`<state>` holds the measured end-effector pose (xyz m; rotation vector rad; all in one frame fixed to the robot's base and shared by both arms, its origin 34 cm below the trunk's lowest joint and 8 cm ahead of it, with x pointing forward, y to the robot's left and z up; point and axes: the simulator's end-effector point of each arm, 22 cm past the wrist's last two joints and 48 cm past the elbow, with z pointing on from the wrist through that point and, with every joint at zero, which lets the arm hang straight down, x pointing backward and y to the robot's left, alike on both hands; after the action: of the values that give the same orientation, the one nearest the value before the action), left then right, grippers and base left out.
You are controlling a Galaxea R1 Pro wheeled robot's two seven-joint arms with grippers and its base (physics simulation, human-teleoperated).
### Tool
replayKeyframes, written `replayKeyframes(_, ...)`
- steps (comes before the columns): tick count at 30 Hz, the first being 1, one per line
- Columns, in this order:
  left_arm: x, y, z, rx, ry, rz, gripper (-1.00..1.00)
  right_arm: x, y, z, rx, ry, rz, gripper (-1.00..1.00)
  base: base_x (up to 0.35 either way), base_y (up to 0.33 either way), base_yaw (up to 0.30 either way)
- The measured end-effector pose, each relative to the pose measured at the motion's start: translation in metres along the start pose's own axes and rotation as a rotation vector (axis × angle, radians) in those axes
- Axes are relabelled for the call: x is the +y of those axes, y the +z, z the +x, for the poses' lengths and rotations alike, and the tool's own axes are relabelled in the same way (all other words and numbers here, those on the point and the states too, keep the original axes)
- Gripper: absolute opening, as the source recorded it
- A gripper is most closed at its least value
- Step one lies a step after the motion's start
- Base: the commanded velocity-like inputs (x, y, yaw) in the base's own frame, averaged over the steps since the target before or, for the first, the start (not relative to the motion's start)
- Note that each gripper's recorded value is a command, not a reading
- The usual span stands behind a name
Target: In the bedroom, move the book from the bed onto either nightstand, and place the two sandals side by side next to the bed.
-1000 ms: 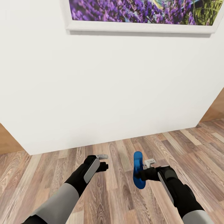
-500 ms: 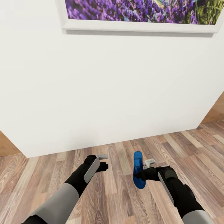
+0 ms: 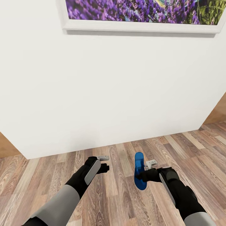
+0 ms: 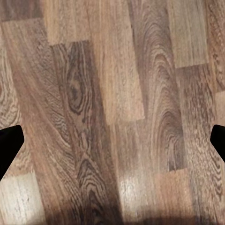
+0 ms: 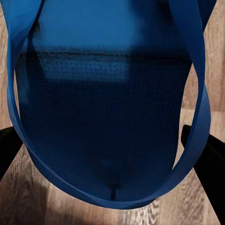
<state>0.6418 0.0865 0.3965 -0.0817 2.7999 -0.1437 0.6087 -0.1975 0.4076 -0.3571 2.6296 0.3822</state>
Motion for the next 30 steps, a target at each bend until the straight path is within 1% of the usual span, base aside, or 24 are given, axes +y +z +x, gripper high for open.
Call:
replayKeyframes(13, 0.0004, 0.0001, 0.0, 0.0, -0.001, 0.0, 1.0, 0.0004, -0.0003, -0.0007, -0.003, -0.001, -0.001, -1.0, 0.0, 0.0, 0.0)
replayKeyframes(14, 0.003, 0.0006, 0.0023, 0.004, 0.008, -0.004, 1.0, -0.0033, -0.0009, -0.0004, 0.0, 0.005, 0.0, -1.0, 0.0, 0.0, 0.0)
replayKeyframes(16, 0.0095, 0.0017, 0.0028, 0.004, 0.019, -0.016, 1.0, -0.0022, -0.0008, 0.0, 0.0, 0.005, -0.006, -1.0, 0.0, 0.0, 0.0)
replayKeyframes(30, 0.0096, 0.0017, 0.0028, 0.004, 0.019, -0.016, 1.0, -0.0022, -0.0008, 0.0, 0.0, 0.005, -0.006, -1.0, 0.0, 0.0, 0.0)
